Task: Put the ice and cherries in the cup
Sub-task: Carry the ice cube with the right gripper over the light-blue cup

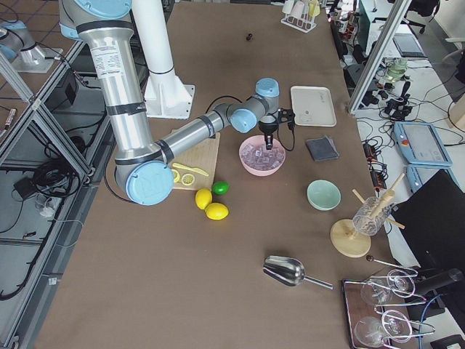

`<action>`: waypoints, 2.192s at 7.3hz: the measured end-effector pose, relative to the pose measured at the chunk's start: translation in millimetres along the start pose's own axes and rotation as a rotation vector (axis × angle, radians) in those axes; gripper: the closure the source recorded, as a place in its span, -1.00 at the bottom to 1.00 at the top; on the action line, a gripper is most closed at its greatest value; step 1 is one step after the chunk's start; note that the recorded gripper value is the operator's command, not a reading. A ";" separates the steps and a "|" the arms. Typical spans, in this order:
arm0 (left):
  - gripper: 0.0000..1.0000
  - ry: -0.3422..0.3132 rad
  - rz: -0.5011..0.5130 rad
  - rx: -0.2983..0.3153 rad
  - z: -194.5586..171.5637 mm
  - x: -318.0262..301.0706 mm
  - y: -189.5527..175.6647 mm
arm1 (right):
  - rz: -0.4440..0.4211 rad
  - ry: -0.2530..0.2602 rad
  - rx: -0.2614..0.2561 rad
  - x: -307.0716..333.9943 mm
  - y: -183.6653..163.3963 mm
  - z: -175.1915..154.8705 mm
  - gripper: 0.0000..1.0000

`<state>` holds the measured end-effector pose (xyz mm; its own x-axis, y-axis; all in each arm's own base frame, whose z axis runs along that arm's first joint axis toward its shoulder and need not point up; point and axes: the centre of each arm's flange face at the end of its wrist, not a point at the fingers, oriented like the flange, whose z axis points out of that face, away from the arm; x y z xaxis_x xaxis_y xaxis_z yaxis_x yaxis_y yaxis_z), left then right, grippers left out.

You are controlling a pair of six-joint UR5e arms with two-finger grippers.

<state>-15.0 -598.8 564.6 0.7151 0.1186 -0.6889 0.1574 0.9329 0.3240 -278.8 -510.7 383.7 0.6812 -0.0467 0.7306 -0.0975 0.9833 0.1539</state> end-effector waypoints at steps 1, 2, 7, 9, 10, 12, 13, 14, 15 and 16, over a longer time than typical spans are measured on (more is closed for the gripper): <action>-0.98 0.008 0.016 -0.004 2.8 10.2 0.0 | 0.010 -0.021 0.040 -13.7 -7.6 -17.5 1.00; -0.98 0.016 0.034 -0.005 4.0 21.6 1.0 | 0.039 -0.053 0.071 -39.1 -16.5 -31.3 1.00; -0.98 0.045 0.091 -0.003 3.1 57.8 5.2 | 0.148 -0.164 0.185 -219.9 25.9 -27.6 1.00; -0.98 0.051 0.098 0.002 0.9 61.6 4.4 | 0.135 -0.187 0.243 -279.8 55.8 -16.0 1.00; -0.98 0.063 0.102 0.002 -1.1 64.8 4.3 | 0.135 -0.204 0.270 -298.4 60.3 -7.7 1.00; -0.98 0.087 0.112 0.001 -4.6 72.3 4.8 | 0.141 -0.239 0.342 -323.4 49.9 21.8 1.00; -0.98 0.098 0.117 -0.004 -3.8 75.8 6.2 | 0.142 -0.261 0.371 -337.3 41.3 33.2 1.00; -0.98 0.109 0.120 -0.012 -1.8 78.5 8.0 | 0.144 -0.277 0.393 -350.4 34.0 38.5 1.00; -0.98 0.115 0.123 -0.017 0.0 80.7 9.1 | 0.146 -0.284 0.411 -364.1 27.6 41.1 1.00; -0.98 0.117 0.124 -0.023 2.2 81.9 10.8 | 0.146 -0.285 0.421 -376.1 24.6 43.5 1.00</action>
<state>46.7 -579.7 513.2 0.6434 0.2710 -0.7159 0.0564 0.9159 0.3974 -569.0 -476.6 141.6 0.4199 -0.0178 0.9074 -0.4995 0.8303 0.2474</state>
